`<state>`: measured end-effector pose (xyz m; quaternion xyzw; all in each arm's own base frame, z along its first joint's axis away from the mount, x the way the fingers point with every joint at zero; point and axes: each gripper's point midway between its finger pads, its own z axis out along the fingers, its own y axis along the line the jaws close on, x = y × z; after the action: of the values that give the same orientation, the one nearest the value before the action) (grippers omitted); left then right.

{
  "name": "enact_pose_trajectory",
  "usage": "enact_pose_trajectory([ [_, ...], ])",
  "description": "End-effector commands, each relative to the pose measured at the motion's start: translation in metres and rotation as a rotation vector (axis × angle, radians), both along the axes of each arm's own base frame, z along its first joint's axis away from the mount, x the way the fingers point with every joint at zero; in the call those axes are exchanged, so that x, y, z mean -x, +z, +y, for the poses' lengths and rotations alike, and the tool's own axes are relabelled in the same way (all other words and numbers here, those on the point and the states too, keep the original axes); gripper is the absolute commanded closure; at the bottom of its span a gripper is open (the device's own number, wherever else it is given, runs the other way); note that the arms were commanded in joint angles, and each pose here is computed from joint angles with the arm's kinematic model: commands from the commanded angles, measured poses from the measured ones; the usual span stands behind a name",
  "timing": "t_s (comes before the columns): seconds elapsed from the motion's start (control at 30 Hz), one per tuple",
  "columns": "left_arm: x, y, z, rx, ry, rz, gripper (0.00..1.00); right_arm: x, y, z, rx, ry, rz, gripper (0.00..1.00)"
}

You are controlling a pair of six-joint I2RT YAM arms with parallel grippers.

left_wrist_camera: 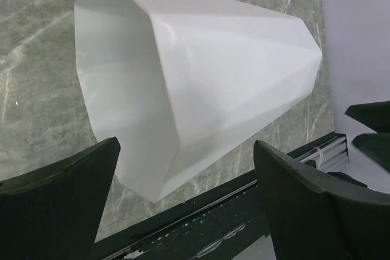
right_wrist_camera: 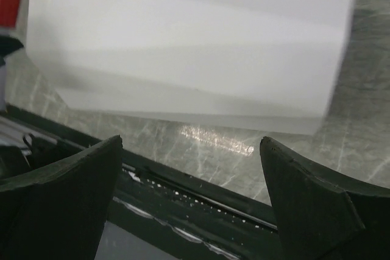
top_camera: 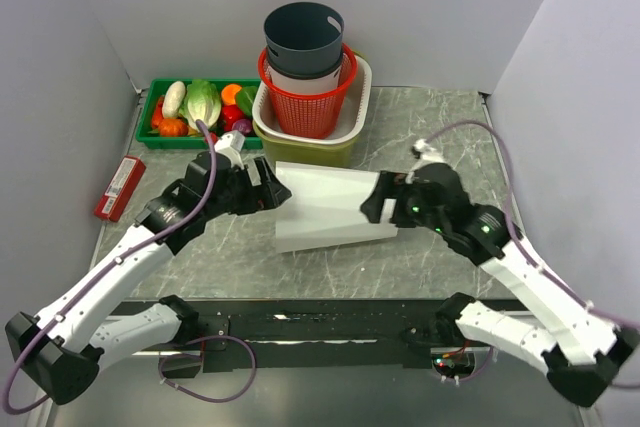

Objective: Turn the large container upside down
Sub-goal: Turn the container upside down at the center of the board.

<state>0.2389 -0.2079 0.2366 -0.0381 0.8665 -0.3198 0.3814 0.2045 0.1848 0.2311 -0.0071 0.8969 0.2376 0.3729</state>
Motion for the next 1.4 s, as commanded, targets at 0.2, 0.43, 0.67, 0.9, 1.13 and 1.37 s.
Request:
enact_pose_trajectory([
  [0.2, -0.024, 0.009, -0.010, -0.019, 0.008, -0.027, 0.13, -0.009, -0.001, -0.026, -0.094, -0.019, 0.030, 0.00],
  [0.43, -0.033, -0.005, -0.012, -0.058, 0.016, -0.006, 0.45, -0.037, -0.014, -0.035, -0.180, -0.048, 0.078, 0.00],
  [0.67, -0.038, -0.017, -0.018, -0.055, 0.010, 0.006, 0.53, -0.056, -0.027, -0.042, -0.230, -0.068, 0.110, 0.00],
  [0.9, -0.041, -0.028, -0.019, -0.060, 0.022, 0.023, 0.58, -0.065, -0.047, -0.045, -0.261, -0.072, 0.146, 0.00],
  [1.13, -0.037, -0.039, -0.016, -0.074, 0.023, 0.040, 0.64, -0.073, -0.052, -0.040, -0.306, -0.053, 0.137, 0.01],
  [1.37, -0.031, -0.064, -0.012, -0.095, 0.029, 0.087, 0.74, -0.074, -0.033, -0.032, -0.367, 0.003, 0.065, 0.22],
])
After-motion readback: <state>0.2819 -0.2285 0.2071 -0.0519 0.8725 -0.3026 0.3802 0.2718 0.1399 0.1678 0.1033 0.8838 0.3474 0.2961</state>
